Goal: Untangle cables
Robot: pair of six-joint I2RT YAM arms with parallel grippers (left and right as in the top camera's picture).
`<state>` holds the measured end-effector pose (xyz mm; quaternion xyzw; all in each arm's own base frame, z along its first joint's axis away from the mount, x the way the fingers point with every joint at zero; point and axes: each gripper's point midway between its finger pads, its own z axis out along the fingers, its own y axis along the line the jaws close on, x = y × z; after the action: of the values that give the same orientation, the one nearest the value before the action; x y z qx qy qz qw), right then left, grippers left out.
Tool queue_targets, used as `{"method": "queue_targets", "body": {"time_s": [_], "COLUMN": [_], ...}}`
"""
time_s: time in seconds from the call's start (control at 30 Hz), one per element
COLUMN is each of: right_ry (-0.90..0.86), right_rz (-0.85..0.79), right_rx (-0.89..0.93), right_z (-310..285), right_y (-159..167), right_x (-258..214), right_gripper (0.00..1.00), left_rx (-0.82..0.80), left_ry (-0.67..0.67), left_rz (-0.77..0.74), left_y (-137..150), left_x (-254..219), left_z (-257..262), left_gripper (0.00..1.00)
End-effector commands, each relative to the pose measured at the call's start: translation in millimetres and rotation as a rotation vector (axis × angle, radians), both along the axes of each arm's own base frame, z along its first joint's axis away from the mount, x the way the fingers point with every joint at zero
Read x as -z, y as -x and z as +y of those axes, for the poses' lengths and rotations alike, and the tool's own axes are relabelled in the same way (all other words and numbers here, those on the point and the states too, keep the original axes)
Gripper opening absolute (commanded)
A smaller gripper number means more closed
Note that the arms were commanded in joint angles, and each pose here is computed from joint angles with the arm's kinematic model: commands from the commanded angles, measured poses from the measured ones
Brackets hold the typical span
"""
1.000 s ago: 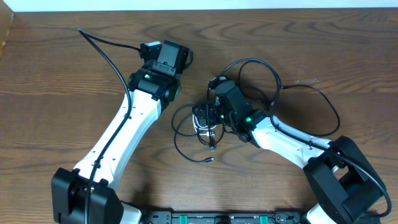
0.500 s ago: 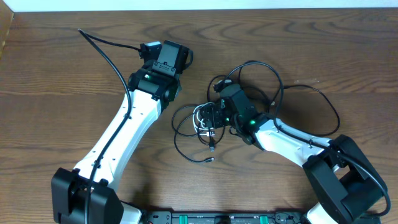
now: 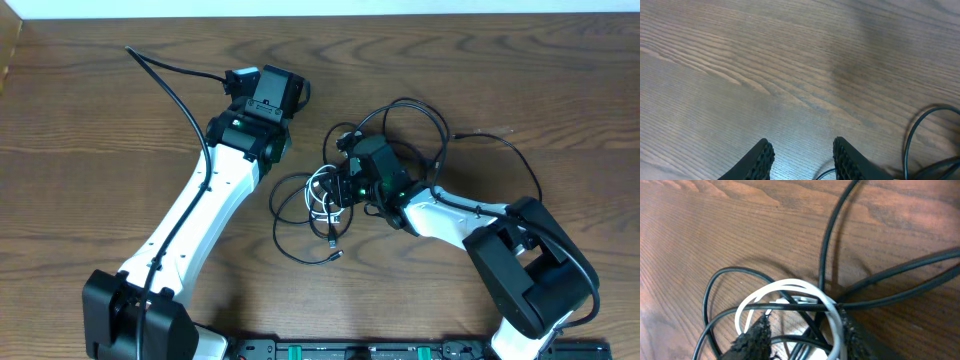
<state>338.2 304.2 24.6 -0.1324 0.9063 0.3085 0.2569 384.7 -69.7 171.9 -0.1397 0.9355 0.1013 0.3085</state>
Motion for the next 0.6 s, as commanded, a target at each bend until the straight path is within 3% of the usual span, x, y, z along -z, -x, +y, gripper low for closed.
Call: {"method": "queue_targets", "body": {"time_s": [0.0, 0.37, 0.57], "right_ry": [-0.021, -0.007, 0.002], "right_rz": [0.002, -0.046, -0.031], "right_rx": [-0.016, 0.054, 0.054], "right_z": [-2, -24, -30], "right_y": [3, -6, 4], "right_x": [-9, -47, -61], "right_gripper": [0.35, 0.34, 0.28], "left_rx": [-0.008, -0.009, -0.009], "left_ry": [-0.005, -0.003, 0.0], "left_rz": [0.011, 0.006, 0.0], "left_y": [0, -1, -2], "left_x": [4, 3, 3], "left_z": [2, 2, 1], "left_gripper": [0.4, 0.41, 0.45]}}
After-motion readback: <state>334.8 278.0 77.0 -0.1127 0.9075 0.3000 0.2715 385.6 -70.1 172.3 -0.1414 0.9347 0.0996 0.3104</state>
